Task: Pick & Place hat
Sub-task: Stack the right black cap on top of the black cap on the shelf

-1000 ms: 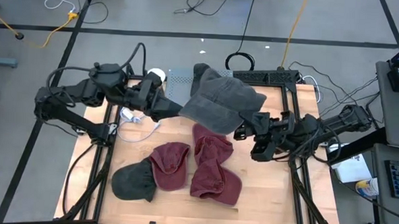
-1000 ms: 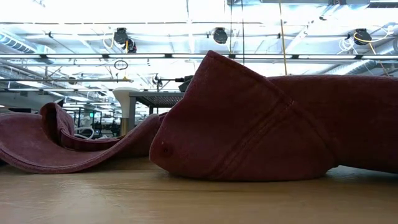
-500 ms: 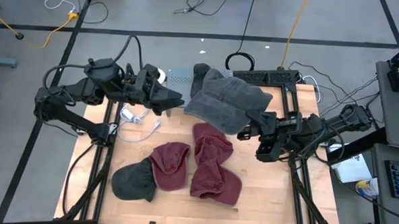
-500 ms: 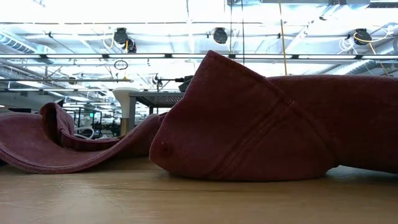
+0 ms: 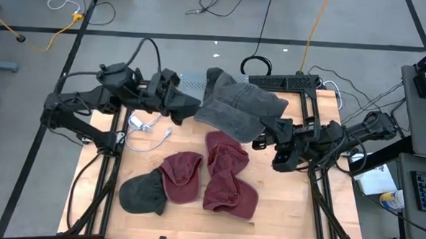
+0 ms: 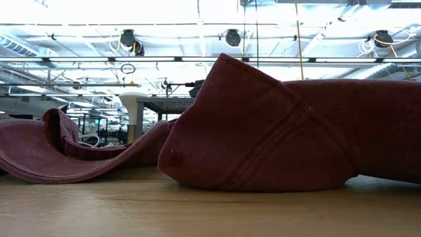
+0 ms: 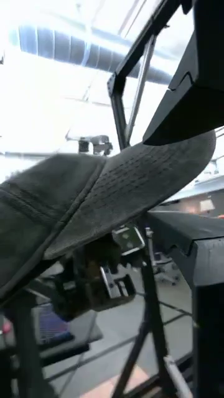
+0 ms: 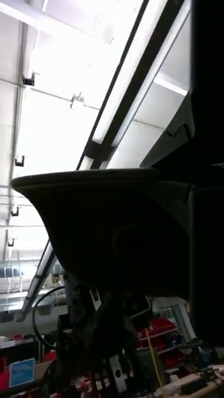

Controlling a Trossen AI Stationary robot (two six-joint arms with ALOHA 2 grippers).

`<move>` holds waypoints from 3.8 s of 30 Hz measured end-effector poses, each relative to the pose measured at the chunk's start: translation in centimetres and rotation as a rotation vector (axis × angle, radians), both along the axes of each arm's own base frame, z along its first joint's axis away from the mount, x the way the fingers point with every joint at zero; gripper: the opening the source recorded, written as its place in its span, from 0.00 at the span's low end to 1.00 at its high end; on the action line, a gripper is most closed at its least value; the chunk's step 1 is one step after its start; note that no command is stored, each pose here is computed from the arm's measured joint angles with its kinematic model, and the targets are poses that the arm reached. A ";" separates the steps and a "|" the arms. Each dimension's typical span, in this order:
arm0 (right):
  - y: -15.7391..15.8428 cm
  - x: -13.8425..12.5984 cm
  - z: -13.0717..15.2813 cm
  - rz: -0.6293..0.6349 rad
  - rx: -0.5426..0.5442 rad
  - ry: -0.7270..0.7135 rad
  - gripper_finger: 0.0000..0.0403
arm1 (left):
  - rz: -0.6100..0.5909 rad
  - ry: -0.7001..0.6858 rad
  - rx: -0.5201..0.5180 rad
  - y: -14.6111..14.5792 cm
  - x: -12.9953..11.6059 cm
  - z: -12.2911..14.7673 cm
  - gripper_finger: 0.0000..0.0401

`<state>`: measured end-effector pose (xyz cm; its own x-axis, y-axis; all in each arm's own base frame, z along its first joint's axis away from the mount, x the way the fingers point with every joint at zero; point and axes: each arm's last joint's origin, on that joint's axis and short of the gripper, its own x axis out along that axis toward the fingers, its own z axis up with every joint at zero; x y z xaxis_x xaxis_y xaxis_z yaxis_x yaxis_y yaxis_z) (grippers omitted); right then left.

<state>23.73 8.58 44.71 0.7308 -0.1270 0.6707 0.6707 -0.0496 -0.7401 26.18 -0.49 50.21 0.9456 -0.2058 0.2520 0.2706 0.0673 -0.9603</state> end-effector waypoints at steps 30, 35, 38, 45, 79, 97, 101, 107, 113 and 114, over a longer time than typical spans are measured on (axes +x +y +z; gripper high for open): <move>-0.9 1.3 -1.5 -0.082 0.141 0.191 0.21 | -0.091 -0.132 0.016 0.0 0.9 0.6 0.33; -0.8 1.5 -1.7 -0.068 0.156 0.208 0.23 | -0.117 -0.128 0.026 0.0 0.9 0.6 0.15; -0.8 1.5 -1.7 -0.046 0.187 0.199 0.25 | -0.130 -0.128 0.031 0.1 0.9 0.6 0.05; 0.3 1.1 -1.7 0.182 0.434 0.149 0.29 | -0.140 -0.158 0.055 1.0 0.7 0.8 0.05; -1.5 2.5 -2.6 1.150 1.779 -0.136 0.39 | 0.341 -0.580 1.254 2.7 0.1 1.6 0.02; -6.9 3.0 -1.5 1.408 1.588 0.022 0.39 | 0.517 -0.357 1.494 -1.7 4.5 -1.5 0.02; -7.0 2.9 -1.3 1.455 1.549 0.071 0.39 | 0.514 -0.325 1.472 -1.9 5.7 -2.3 0.02; -6.8 2.8 -1.3 1.486 1.533 0.119 0.39 | 0.522 -0.280 1.445 -1.9 6.7 -3.0 0.02; -6.8 2.8 -1.2 1.517 1.567 0.114 0.25 | 0.527 -0.277 1.443 -2.1 6.8 -3.1 0.02; -6.8 2.8 -1.2 1.518 1.566 0.114 0.21 | 0.527 -0.277 1.442 -2.1 6.8 -3.1 0.02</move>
<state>26.51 1.76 43.49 0.7916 0.1756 0.5853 -0.4298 0.8408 0.3290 32.95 -2.58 47.15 0.9453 -0.0904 0.3133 0.0715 0.9949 0.0712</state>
